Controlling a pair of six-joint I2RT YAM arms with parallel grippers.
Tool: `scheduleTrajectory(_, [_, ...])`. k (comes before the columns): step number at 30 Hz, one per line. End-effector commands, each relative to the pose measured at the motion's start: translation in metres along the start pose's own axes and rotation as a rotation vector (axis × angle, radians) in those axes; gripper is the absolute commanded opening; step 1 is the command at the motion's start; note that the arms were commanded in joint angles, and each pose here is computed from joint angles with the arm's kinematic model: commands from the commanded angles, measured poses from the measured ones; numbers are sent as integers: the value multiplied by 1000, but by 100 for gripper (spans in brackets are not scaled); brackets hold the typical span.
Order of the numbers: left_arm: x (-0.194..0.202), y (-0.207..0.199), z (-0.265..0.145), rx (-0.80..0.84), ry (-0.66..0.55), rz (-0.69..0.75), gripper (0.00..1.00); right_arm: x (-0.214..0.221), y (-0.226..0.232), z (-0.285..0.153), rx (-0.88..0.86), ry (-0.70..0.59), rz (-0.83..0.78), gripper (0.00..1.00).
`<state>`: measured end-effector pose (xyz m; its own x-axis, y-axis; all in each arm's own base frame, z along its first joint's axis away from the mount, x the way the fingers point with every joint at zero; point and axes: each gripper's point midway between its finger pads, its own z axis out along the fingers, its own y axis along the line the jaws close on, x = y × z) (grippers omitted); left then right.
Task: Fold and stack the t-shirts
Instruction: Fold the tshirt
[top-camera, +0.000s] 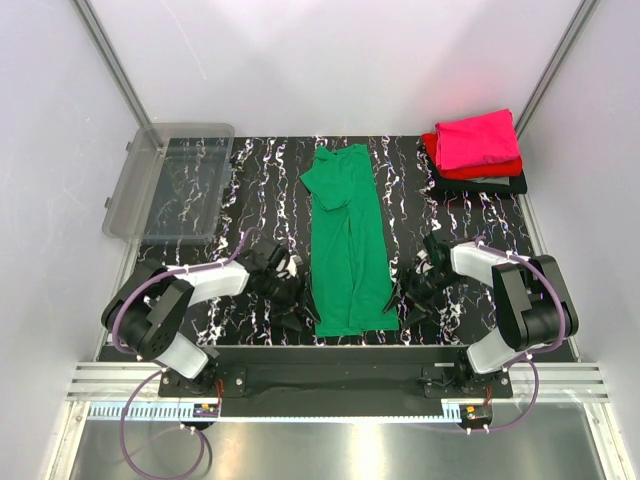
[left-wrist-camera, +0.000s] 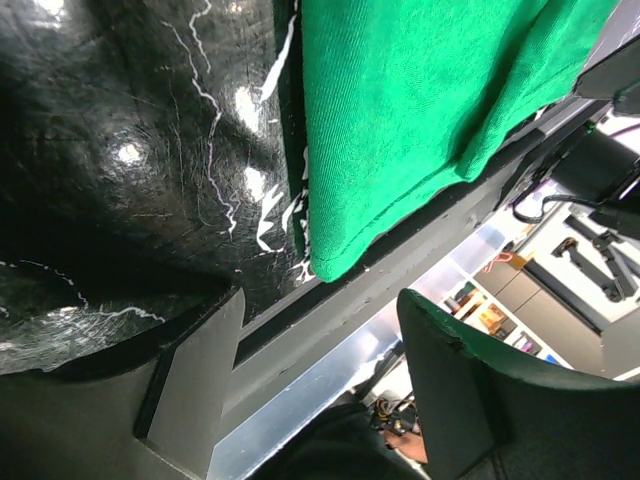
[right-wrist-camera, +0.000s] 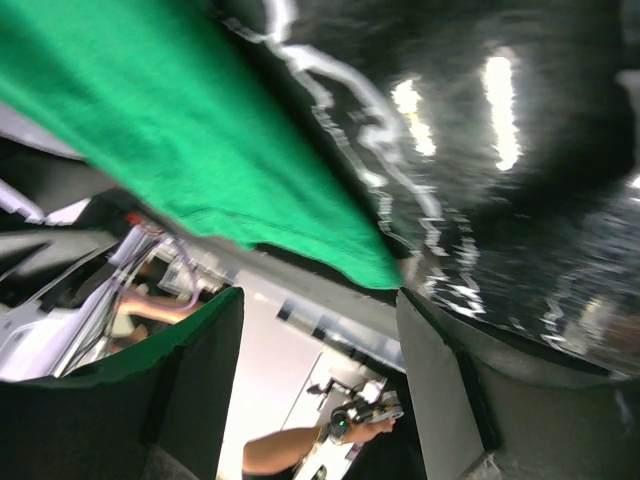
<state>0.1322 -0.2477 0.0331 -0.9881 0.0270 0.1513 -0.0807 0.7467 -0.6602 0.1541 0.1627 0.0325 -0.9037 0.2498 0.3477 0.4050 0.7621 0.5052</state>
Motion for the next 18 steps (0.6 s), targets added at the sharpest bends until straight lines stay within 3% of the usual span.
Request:
scheduleTrajectory(1, [-9,6,8,-24,-46,11,70,-11,-6,-11,92,-68,-44,69])
scheduleTrajectory(6, [-14,2,14,-34,-55,17,65,-17,-9,-8,110,-88,-41,63])
scheduleTrajectory(18, [-9,5,26,-54,-23,8,44,-13,-3,6,60,-25,-21,52])
